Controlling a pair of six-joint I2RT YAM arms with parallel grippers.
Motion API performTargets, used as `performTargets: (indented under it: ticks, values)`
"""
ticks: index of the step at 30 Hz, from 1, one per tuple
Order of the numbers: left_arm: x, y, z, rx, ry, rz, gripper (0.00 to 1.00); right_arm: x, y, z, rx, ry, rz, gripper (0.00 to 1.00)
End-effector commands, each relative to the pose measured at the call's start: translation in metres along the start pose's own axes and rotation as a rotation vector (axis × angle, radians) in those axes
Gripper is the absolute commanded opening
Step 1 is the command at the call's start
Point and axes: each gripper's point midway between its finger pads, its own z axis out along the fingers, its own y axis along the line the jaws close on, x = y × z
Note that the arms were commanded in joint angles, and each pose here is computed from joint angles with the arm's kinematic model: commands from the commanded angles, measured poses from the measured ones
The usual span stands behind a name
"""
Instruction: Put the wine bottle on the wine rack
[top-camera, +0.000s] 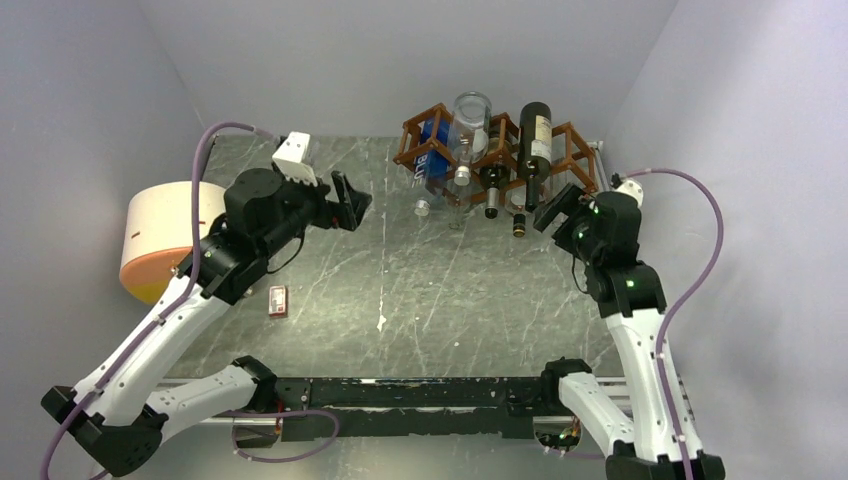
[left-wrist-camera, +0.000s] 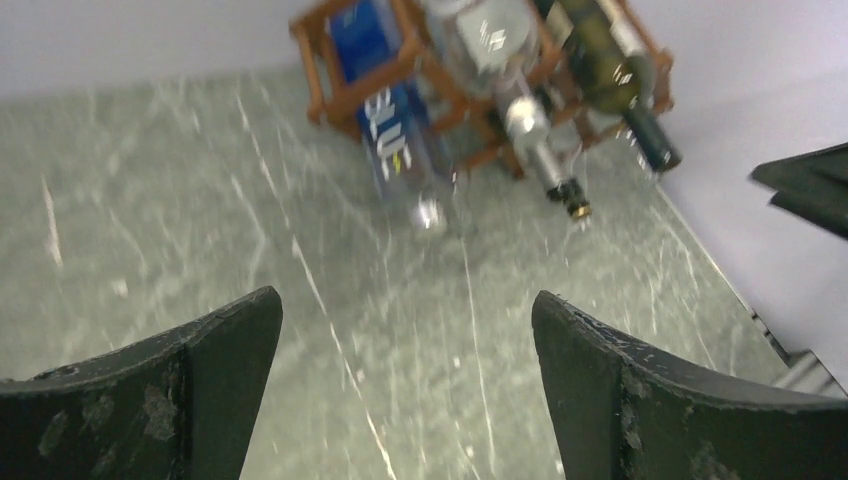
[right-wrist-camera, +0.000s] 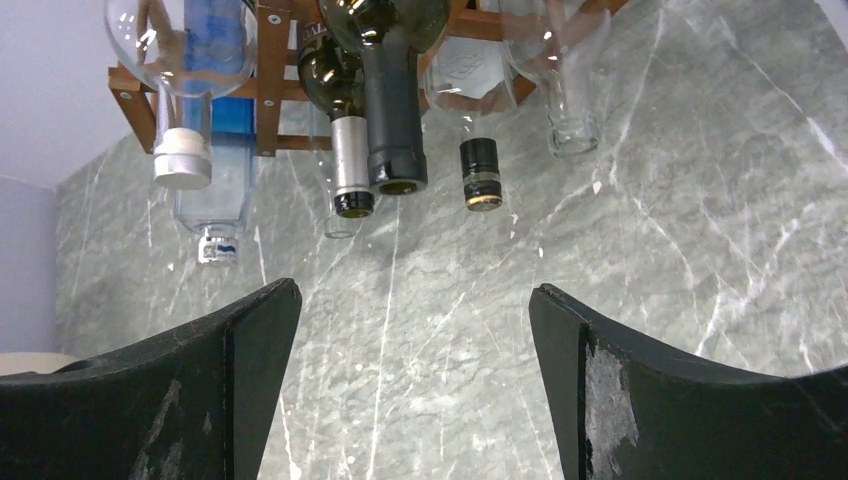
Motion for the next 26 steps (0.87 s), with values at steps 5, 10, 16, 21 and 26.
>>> performTargets:
  ticks: [5, 10, 16, 21, 26]
  values:
    - [0.045, 0.011, -0.055, -0.071, 0.159, -0.148, 0.99, -0.030, -0.010, -0.062, 0.050, -0.104, 0.024, 0.89]
    - [-0.001, 0.017, -0.105, -0.076, -0.011, -0.098, 0.99, -0.061, -0.006, -0.109, 0.012, -0.248, 0.002, 0.89]
    - [-0.048, 0.022, -0.160, -0.091, -0.170, -0.035, 0.99, -0.090, 0.000, -0.158, -0.039, -0.387, -0.011, 0.89]
    - [-0.065, 0.023, -0.183, -0.095, -0.214, -0.016, 0.99, -0.101, 0.004, -0.181, -0.080, -0.460, -0.003, 0.89]
    - [-0.064, 0.027, -0.186, -0.115, -0.206, -0.010, 0.99, -0.102, 0.008, -0.186, -0.103, -0.464, -0.009, 0.88]
